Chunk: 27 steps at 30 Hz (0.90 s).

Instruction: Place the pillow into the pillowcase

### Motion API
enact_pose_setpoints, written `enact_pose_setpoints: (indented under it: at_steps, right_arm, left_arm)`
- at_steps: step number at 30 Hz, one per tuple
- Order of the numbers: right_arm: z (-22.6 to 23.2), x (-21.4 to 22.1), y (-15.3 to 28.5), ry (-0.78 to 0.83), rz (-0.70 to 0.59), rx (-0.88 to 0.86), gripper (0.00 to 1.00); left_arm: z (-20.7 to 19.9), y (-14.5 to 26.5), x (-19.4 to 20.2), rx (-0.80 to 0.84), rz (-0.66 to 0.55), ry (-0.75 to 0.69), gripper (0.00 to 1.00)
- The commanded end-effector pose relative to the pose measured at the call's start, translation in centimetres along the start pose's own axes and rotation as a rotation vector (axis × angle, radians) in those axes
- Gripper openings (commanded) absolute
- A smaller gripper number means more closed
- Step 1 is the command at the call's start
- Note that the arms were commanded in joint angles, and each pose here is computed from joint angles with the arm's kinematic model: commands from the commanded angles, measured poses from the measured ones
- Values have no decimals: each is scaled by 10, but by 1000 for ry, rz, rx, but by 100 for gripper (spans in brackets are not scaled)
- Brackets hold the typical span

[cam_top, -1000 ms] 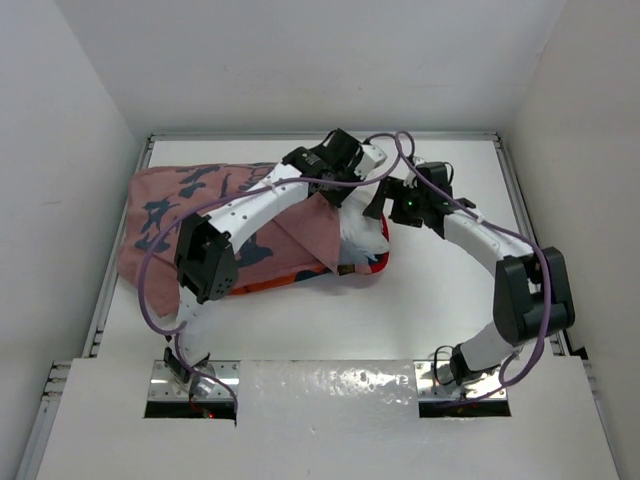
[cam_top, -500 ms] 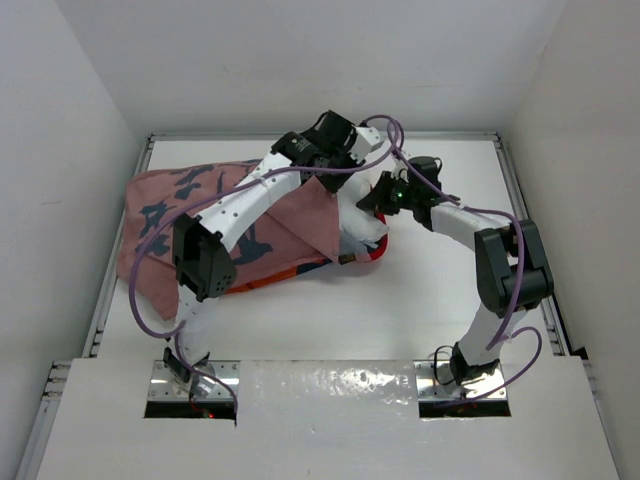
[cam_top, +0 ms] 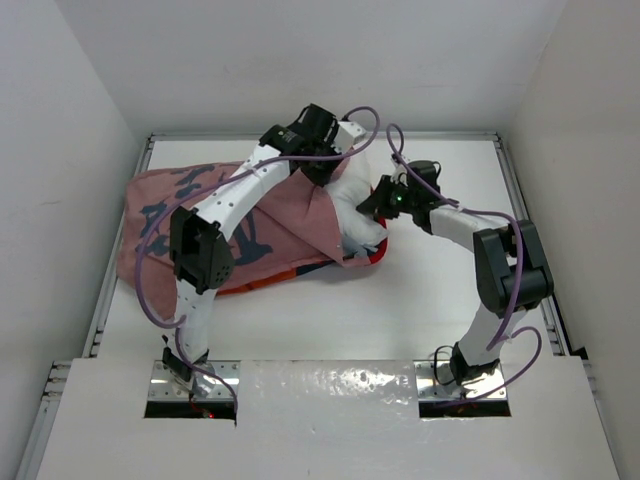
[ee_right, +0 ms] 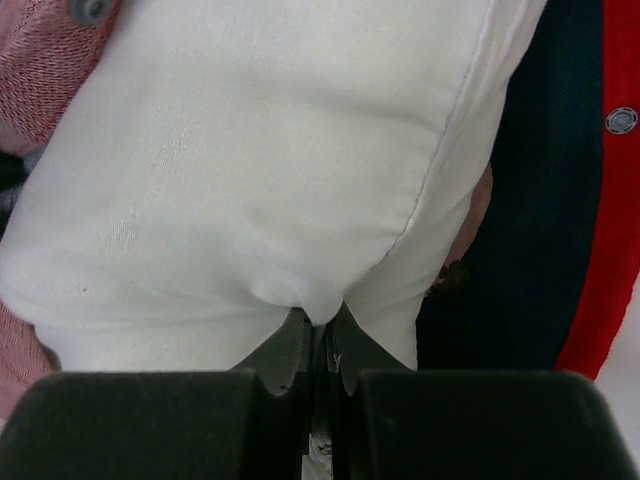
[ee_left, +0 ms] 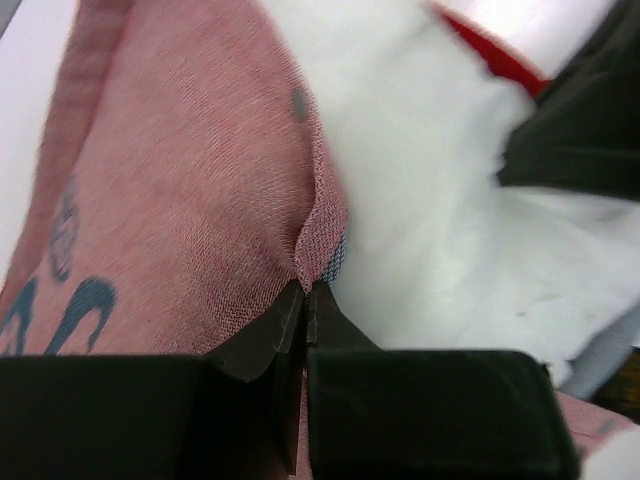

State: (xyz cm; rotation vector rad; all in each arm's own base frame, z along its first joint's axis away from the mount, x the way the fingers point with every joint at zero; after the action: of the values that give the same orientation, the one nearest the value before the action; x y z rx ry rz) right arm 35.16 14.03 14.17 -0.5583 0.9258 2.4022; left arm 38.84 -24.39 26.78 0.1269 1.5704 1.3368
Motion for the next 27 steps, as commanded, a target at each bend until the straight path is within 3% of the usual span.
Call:
enact_pose_setpoints:
  at_steps: [1,4,9,13,19,22,24,26,27]
  right_arm:
    - [35,4,-5,80,15,-100,0]
    - [85,7,-14,199,-53,-235,0]
    - [186,-26,-7,410,-393,-603,0]
    - [202,-15,-24,475,-561,-671,0]
    - [199,34,-66,383,-542,-625,0]
    - [170,63,-93,313,-416,-523,0]
    - [155,75,-89,293,-404,-495,0]
    - [137,84,-67,279,-390,-435,1]
    - [123,85,-58,268,-366,-407,8]
  left_arm:
    - [-11,55,-47,206,-334,-69,0]
    - [-31,106,-79,377,-586,-178,0]
    - [-83,162,-102,740,-748,-323,0]
    - [-112,211,-114,901,-845,-327,0]
    - [-116,234,-124,1028,-910,-288,0]
    - [-95,243,-131,1040,-963,-251,0]
    - [-59,242,-130,952,-998,-217,0]
    - [-20,234,-119,795,-980,-150,0]
    - [-6,230,-117,658,-998,-163,0]
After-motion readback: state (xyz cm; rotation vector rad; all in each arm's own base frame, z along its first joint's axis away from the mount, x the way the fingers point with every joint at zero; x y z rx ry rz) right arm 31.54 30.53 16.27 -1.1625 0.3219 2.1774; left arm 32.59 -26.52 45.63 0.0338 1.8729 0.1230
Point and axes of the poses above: each gripper's point midway between its finger pads, its own y axis back along the fingers, its own z axis along the line the jaws close on, x = y × z, the point moved 10 cm from there along y, back along the fingers, and after that the axes turned 2 degrees about -y, right-handed, at the moved point
